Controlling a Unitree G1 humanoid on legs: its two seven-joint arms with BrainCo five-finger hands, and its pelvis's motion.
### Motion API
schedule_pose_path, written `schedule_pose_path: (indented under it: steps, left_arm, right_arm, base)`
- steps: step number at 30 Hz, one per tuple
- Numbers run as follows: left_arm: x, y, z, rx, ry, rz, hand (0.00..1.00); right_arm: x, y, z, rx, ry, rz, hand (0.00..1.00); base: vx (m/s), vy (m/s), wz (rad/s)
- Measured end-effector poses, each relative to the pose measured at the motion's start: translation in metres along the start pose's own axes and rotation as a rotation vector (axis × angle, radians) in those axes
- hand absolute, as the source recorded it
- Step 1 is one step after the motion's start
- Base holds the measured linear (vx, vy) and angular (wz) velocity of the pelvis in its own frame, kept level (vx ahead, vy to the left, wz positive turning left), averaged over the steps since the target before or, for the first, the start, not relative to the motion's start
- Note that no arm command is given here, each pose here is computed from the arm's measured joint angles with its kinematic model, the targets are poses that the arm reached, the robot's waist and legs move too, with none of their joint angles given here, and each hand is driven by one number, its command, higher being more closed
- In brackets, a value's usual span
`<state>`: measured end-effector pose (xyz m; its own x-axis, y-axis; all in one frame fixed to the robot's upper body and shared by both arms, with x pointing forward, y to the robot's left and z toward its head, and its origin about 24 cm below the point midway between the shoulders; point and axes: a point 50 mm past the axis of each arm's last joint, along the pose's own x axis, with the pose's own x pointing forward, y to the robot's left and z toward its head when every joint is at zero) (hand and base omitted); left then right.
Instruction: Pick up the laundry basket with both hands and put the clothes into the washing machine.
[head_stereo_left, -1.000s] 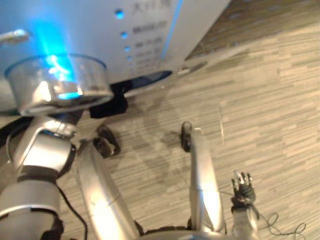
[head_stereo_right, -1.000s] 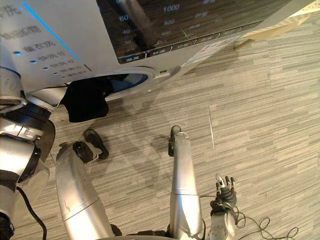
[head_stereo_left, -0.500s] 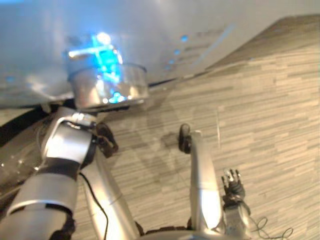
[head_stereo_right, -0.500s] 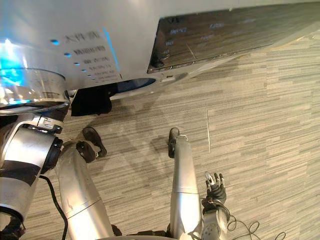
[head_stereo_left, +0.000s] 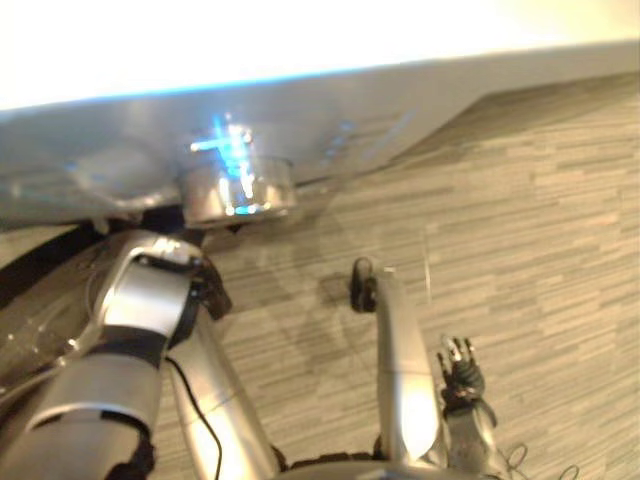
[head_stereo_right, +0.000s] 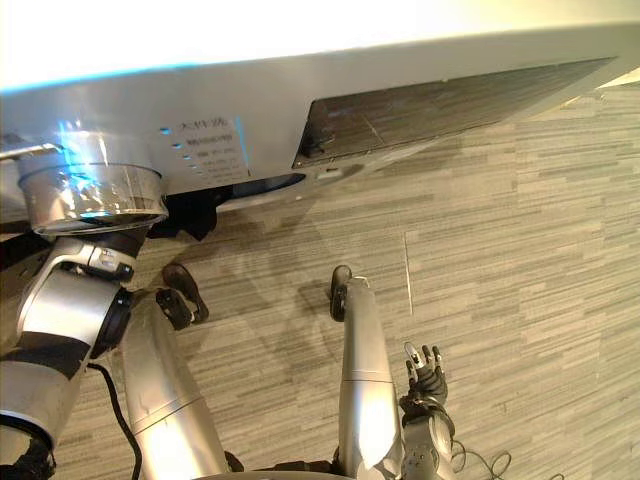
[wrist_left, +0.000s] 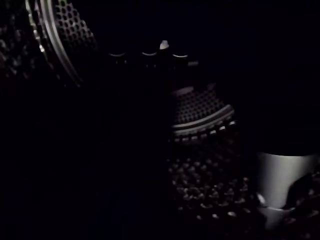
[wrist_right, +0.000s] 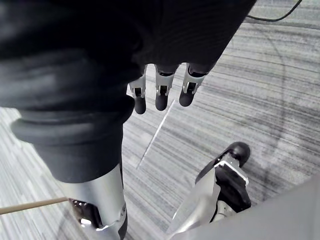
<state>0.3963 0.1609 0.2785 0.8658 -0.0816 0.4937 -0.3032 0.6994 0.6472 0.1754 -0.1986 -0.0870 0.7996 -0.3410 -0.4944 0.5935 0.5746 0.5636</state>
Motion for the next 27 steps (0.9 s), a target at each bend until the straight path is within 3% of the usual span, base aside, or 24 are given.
schedule_pose_path:
  steps: [5,9,15,20,25,27]
  left_arm:
    - [-0.049,-0.009,-0.015,-0.132,-0.041,0.069,0.0]
    - [-0.092,-0.023,-0.047,-0.265,0.11,0.146,0.0]
    - [-0.131,-0.041,-0.059,-0.413,0.234,0.248,0.0]
    - [-0.158,-0.078,-0.067,-0.583,0.398,0.267,0.0]
    - [-0.201,-0.12,-0.094,-0.641,0.62,0.162,0.0]
    - [-0.229,-0.141,-0.102,-0.666,0.713,0.045,0.0]
  right_arm:
    - [0.001,0.0,0.003,-0.01,-0.008,0.002,0.0]
    - [0.002,0.0,0.011,-0.017,-0.039,-0.005,0.0]
    - [0.005,-0.001,0.022,-0.043,-0.077,-0.01,0.0]
    - [0.006,-0.006,0.025,-0.032,-0.089,-0.057,0.0]
    - [0.005,-0.023,0.012,-0.049,-0.029,-0.151,0.0]
    - [0.002,-0.033,0.002,-0.079,0.025,-0.202,0.0]
  base:
    - [0.06,-0.07,0.2]
    - [0.07,-0.087,0.11]
    - [0.06,-0.077,0.09]
    - [0.05,-0.027,0.15]
    - [0.08,0.011,0.29]
    - [0.12,0.024,0.33]
